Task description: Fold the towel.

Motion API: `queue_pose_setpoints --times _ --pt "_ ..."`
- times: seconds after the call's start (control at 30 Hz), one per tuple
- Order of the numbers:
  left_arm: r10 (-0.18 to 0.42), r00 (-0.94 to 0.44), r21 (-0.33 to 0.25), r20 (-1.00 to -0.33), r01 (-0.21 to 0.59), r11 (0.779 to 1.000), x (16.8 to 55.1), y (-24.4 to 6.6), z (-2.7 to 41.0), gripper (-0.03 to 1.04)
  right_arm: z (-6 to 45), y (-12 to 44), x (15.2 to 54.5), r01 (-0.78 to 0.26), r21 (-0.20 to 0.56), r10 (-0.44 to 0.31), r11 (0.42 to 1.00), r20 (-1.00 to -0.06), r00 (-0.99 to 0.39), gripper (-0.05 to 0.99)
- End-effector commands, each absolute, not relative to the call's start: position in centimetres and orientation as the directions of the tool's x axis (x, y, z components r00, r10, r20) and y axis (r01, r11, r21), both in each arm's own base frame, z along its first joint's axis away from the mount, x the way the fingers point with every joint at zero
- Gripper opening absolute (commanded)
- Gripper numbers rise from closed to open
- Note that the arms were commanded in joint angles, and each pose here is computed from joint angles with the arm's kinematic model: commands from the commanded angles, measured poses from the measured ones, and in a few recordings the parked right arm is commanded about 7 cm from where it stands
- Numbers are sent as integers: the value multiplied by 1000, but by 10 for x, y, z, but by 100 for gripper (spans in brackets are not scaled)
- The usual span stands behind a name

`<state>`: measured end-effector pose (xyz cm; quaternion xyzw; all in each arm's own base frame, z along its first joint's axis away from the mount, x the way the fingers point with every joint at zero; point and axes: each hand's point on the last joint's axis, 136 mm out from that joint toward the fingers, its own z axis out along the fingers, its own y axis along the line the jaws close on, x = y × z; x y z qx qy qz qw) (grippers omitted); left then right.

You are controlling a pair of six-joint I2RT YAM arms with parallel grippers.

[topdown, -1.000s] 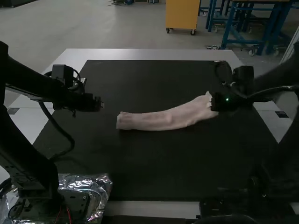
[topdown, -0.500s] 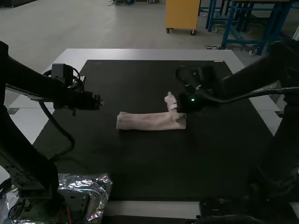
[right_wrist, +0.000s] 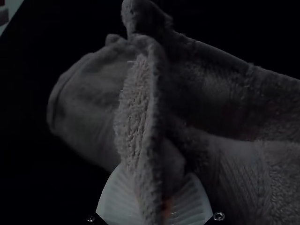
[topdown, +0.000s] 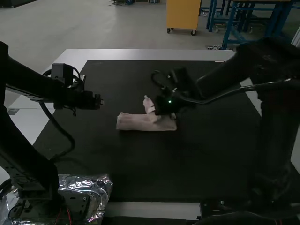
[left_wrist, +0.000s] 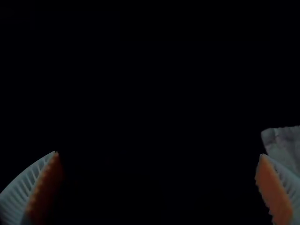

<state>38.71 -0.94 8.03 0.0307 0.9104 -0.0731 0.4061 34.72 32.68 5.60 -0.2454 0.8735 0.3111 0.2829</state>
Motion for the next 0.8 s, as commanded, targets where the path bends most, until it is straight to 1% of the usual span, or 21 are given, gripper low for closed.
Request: queue_pose_setpoints --times 0.0,0.27,0.57,0.6,0.63,0.7,0.77 --pt "-7 -638 -101 -770 111 989 389 -7 93 96 67 349 350 -633 406 -252 659 -674 -695 -2" --pt "-10 -629 -100 -777 108 989 391 -6 95 96 66 382 349 -675 402 -283 619 -687 -669 -2" --pt "-19 -632 -106 -775 100 989 391 -5 94 96 64 415 338 -714 406 -317 571 -693 -648 -2" --pt "-19 -632 -106 -775 100 989 390 -5 94 96 67 420 336 -722 409 -319 559 -697 -642 2" --pt "-19 -633 -106 -774 99 989 390 -5 93 96 71 423 336 -728 409 -319 550 -702 -636 14" --pt "-19 -633 -104 -774 97 990 390 -4 93 96 77 428 333 -736 414 -321 536 -706 -631 32" --pt "-19 -631 -87 -776 77 993 391 0 94 96 85 431 330 -745 416 -325 521 -710 -624 57"
